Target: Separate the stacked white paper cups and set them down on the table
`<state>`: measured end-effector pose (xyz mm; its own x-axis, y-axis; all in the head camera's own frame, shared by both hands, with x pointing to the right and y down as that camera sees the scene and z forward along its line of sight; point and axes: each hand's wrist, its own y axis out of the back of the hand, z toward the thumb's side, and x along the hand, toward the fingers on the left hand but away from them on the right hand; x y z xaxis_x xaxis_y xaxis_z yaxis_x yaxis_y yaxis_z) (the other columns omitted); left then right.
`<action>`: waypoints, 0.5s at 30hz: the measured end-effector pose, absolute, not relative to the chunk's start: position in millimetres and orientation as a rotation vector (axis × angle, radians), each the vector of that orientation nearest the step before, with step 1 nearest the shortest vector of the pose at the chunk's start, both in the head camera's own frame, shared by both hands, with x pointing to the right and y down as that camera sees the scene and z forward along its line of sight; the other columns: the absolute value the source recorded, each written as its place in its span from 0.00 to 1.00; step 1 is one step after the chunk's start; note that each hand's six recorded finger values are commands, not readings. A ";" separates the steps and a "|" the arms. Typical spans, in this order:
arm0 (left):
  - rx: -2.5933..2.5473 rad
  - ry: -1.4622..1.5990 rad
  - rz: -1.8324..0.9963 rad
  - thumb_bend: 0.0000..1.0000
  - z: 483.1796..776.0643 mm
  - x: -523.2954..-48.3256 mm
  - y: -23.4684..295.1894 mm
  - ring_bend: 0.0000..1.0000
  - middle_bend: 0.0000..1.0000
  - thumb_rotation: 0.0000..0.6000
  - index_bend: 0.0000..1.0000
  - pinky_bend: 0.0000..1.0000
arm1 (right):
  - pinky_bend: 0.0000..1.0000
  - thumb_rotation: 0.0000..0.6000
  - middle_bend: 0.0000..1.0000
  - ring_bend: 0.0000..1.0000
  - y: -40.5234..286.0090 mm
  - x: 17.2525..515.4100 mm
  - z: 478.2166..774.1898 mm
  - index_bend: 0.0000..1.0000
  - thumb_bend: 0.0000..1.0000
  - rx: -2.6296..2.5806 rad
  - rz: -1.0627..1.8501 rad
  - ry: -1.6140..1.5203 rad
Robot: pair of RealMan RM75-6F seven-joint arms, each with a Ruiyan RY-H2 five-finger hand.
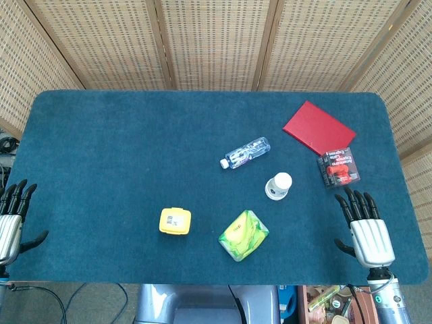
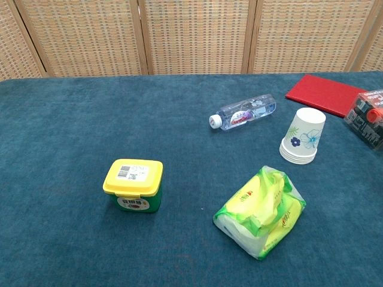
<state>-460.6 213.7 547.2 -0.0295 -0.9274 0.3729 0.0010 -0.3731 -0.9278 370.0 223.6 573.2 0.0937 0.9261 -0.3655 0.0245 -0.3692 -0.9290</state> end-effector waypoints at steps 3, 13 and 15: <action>-1.466 1.020 -1.516 0.21 548.1 -461.5 213.4 0.00 0.00 1.00 0.00 0.00 | 0.04 1.00 0.00 0.00 224.2 369.5 575.6 0.12 0.09 -1.556 1.397 -0.963; -1.463 1.026 -1.516 0.21 547.2 -462.9 212.2 0.00 0.00 1.00 0.00 0.00 | 0.04 1.00 0.00 0.00 225.7 365.0 576.8 0.12 0.09 -1.567 1.389 -0.950; -1.464 1.025 -1.518 0.21 547.7 -463.3 212.0 0.00 0.00 1.00 0.00 0.00 | 0.04 1.00 0.00 0.00 226.5 364.6 577.3 0.12 0.09 -1.569 1.391 -0.946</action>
